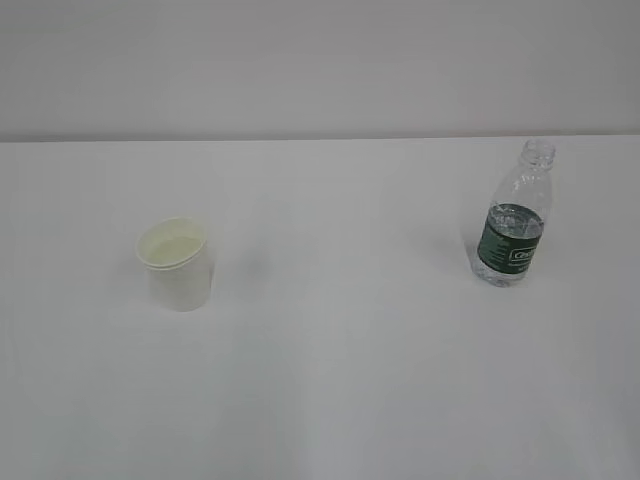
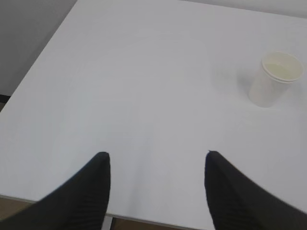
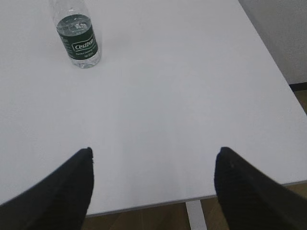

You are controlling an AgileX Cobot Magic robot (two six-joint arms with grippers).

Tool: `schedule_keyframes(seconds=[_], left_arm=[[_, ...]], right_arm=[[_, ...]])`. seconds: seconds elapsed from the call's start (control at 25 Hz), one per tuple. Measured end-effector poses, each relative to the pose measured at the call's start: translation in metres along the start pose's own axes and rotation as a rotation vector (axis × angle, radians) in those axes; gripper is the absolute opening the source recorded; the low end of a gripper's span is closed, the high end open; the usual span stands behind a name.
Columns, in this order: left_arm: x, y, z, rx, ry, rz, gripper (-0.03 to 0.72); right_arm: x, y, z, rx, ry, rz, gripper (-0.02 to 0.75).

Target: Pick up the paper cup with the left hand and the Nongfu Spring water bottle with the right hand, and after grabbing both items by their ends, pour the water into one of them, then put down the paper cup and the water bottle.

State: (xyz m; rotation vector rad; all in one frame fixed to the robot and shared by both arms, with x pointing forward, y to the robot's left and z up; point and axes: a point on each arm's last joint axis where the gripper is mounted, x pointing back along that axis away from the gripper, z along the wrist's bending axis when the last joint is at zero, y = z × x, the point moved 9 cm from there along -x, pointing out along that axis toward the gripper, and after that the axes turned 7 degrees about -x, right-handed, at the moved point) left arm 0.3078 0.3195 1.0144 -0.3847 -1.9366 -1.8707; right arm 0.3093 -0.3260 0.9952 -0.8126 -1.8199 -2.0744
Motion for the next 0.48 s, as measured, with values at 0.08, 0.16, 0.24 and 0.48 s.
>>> schedule_keyframes(seconds=[0.08, 0.16, 0.24, 0.48], left_arm=[[0.0000, 0.0000, 0.0000, 0.000, 0.000, 0.000, 0.440], [0.0000, 0.0000, 0.0000, 0.000, 0.000, 0.000, 0.435], [0.0000, 0.0000, 0.0000, 0.000, 0.000, 0.000, 0.431], [0.0000, 0.0000, 0.0000, 0.000, 0.000, 0.000, 0.424]], right_arm=[[0.0000, 0.0000, 0.0000, 0.000, 0.000, 0.000, 0.587], [0.0000, 0.0000, 0.0000, 0.000, 0.000, 0.000, 0.587], [0.0000, 0.0000, 0.0000, 0.000, 0.000, 0.000, 0.587], [0.0000, 0.0000, 0.0000, 0.000, 0.000, 0.000, 0.587]])
